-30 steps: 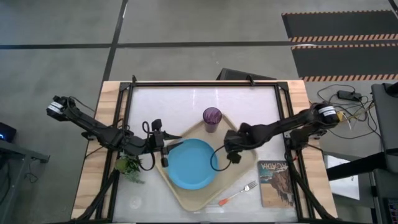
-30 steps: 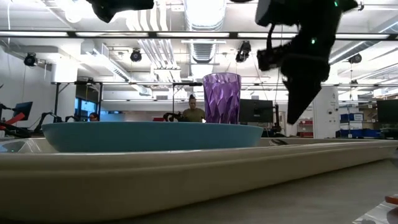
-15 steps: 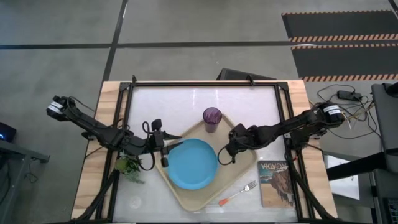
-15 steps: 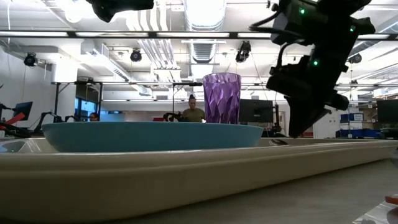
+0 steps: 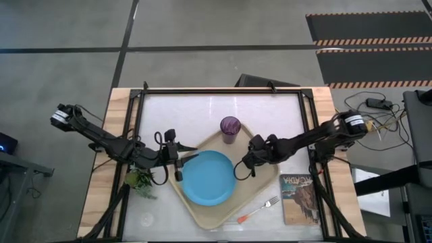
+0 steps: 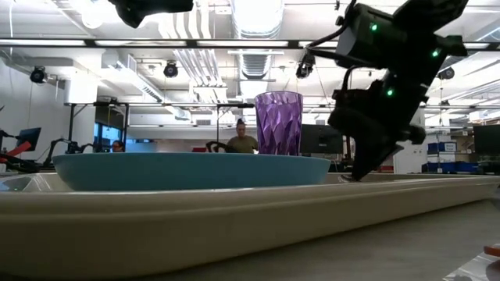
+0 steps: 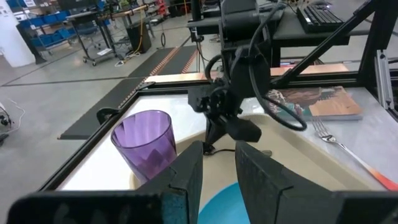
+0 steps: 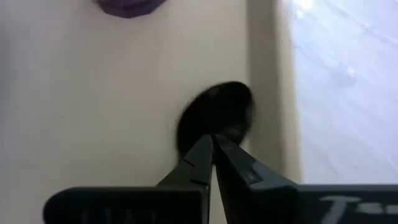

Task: Pick and place plate/cup/fork/spoon on tray
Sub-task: Put the spoon beside the blue plate on the light brown tray

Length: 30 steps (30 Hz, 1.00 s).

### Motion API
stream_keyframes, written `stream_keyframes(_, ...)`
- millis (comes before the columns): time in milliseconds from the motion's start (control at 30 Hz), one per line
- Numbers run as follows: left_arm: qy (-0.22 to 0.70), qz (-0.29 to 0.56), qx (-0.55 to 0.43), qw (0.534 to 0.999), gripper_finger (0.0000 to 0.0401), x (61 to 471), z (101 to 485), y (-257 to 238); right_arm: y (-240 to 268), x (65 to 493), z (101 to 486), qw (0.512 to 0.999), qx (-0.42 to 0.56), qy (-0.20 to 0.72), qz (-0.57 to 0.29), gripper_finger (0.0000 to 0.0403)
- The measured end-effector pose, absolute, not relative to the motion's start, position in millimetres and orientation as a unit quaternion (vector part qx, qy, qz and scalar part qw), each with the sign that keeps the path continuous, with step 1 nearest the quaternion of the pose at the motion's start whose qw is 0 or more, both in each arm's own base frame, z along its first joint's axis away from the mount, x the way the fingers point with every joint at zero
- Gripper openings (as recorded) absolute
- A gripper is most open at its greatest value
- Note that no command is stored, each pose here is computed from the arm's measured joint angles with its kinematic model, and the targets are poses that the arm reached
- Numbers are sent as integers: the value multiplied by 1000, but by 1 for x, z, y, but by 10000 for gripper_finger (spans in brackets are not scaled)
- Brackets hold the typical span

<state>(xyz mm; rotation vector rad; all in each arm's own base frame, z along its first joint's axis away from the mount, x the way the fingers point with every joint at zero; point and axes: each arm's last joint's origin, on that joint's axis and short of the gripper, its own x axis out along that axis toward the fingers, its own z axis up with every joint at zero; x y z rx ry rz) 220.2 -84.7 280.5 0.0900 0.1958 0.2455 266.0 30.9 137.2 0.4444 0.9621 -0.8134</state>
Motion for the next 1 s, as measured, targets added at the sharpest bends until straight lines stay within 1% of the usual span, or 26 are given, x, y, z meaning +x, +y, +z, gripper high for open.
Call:
stream_keyframes(167,97,122,43,987,77,220,280,-85,32,275,124,795,184,451,-361,8)
stream_keyframes(300,98,122,43,987,77,220,280,-85,34,282,119,813,169,443,-339,8)
stream_keyframes(567,98,123,42,987,77,220,280,-85,36,288,126,824,181,436,-312,8)
stream_keyframes(800,99,122,43,987,77,220,280,-85,37,290,128,827,180,430,-315,8)
stream_keyframes(1000,99,122,43,987,77,220,280,-85,37,291,119,820,174,438,-324,8)
